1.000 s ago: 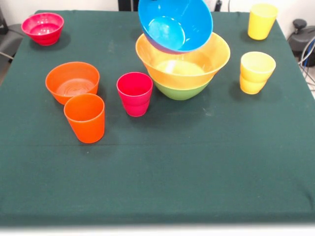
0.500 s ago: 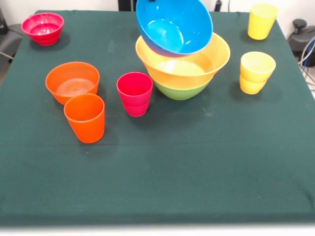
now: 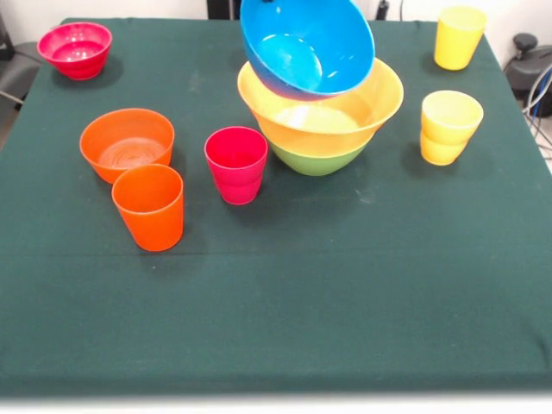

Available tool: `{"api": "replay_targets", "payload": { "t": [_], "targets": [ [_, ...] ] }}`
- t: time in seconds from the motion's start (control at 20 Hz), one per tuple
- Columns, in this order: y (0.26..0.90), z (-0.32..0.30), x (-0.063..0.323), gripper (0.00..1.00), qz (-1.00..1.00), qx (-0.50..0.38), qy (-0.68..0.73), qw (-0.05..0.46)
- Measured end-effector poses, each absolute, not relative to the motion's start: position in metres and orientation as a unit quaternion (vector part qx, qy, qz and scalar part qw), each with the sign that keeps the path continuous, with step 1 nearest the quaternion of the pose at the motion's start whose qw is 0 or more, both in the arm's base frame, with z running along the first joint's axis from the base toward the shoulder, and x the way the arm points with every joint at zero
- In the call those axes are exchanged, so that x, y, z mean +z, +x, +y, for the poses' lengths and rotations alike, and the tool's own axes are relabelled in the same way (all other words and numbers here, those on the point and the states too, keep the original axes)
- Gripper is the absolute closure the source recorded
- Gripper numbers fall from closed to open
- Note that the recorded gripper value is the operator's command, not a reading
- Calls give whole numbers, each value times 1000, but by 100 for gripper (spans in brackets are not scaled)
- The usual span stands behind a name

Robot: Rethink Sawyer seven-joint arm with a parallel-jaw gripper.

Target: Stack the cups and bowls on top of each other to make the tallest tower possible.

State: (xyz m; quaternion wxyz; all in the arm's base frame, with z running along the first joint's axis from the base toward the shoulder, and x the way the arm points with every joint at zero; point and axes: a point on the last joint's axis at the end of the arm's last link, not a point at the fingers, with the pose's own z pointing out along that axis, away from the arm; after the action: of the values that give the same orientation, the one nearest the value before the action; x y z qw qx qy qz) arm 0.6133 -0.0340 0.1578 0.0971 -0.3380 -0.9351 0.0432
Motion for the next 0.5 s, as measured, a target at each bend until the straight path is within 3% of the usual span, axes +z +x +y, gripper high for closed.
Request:
{"api": "replay_targets", "payload": {
  "t": [0.5],
  "targets": [
    [609,-29,159,100,-936,56,-335,96]
  ]
}}
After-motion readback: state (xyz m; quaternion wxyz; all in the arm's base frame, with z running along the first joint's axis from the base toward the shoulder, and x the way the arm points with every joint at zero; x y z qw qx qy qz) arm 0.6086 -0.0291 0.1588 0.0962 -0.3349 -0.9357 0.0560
